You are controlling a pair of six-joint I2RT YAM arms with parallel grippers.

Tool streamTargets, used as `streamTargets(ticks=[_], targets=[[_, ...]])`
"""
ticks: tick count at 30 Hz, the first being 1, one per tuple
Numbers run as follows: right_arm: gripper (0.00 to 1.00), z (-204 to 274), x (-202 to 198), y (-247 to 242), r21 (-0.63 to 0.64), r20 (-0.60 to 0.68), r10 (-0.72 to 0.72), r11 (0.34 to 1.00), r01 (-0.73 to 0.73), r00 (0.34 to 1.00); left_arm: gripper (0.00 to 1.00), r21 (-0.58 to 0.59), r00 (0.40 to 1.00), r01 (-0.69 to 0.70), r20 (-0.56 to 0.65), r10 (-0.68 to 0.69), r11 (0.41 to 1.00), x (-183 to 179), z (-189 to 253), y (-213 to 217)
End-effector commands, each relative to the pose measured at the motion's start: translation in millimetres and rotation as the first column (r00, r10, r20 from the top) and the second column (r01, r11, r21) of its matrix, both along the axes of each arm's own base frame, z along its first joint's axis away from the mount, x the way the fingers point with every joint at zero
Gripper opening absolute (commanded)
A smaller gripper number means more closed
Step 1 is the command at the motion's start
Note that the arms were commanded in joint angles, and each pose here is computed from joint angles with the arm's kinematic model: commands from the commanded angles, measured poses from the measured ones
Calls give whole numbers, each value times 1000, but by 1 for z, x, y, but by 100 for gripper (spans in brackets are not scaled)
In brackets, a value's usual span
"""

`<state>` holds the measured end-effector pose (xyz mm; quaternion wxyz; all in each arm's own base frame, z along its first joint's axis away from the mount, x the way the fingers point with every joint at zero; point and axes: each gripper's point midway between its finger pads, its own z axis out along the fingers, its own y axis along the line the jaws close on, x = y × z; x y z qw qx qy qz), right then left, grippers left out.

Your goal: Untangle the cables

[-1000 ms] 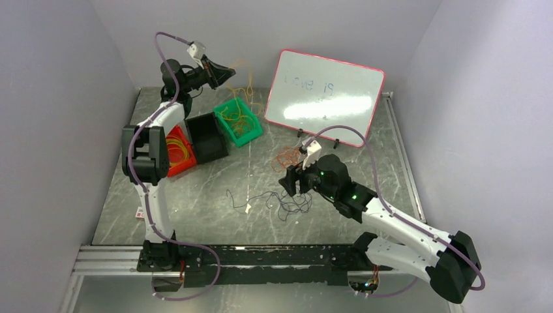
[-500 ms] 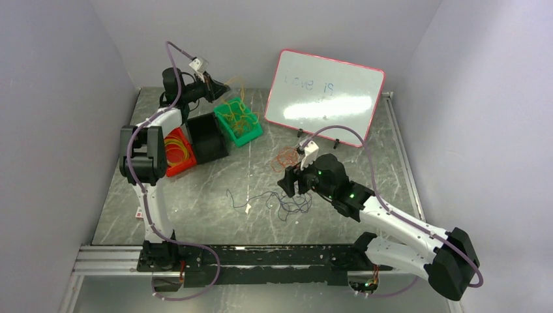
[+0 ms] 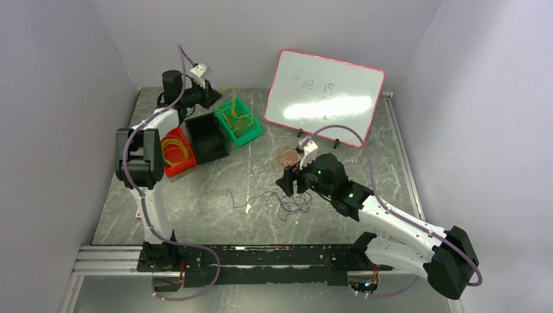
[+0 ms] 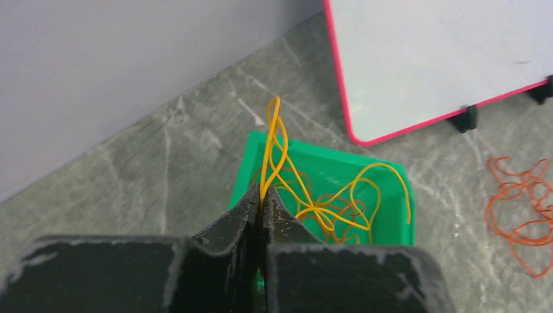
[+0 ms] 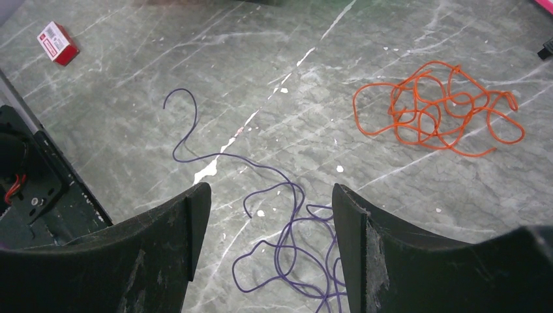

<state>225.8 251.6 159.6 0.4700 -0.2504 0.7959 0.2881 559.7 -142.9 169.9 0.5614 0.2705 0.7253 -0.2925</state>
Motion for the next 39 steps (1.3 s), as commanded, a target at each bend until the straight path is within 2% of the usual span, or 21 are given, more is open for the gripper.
streamTargets(ticks=[1,7,10,13,18,30,39], targets=[[72,-4,-2,2,13,-5,6,1000,-6,1000,7,141,993,-80,94,68,987,4,25,10],[72,-8,-2,4,12,-18,14,1000,-13,1000,7,220,986,-156,96,138,963,8,32,-9],[72,-8,-3,2,10,-18,9,1000,-9,1000,7,228,961,-273,36,273,935,13,33,-21],[72,-10,-3,0,6,-20,-3,1000,3,1000,7,244,908,-385,-74,413,890,17,20,-26],[72,-12,-4,-3,5,-21,-9,1000,9,1000,7,230,828,-463,-233,510,856,11,-1,-28],[72,-16,-5,-3,1,-26,-7,1000,7,1000,7,271,641,-644,-321,698,716,-10,-22,-12],[72,-20,-6,-4,-7,-36,-10,1000,9,999,7,285,558,-658,-436,706,697,-25,-41,-35]])
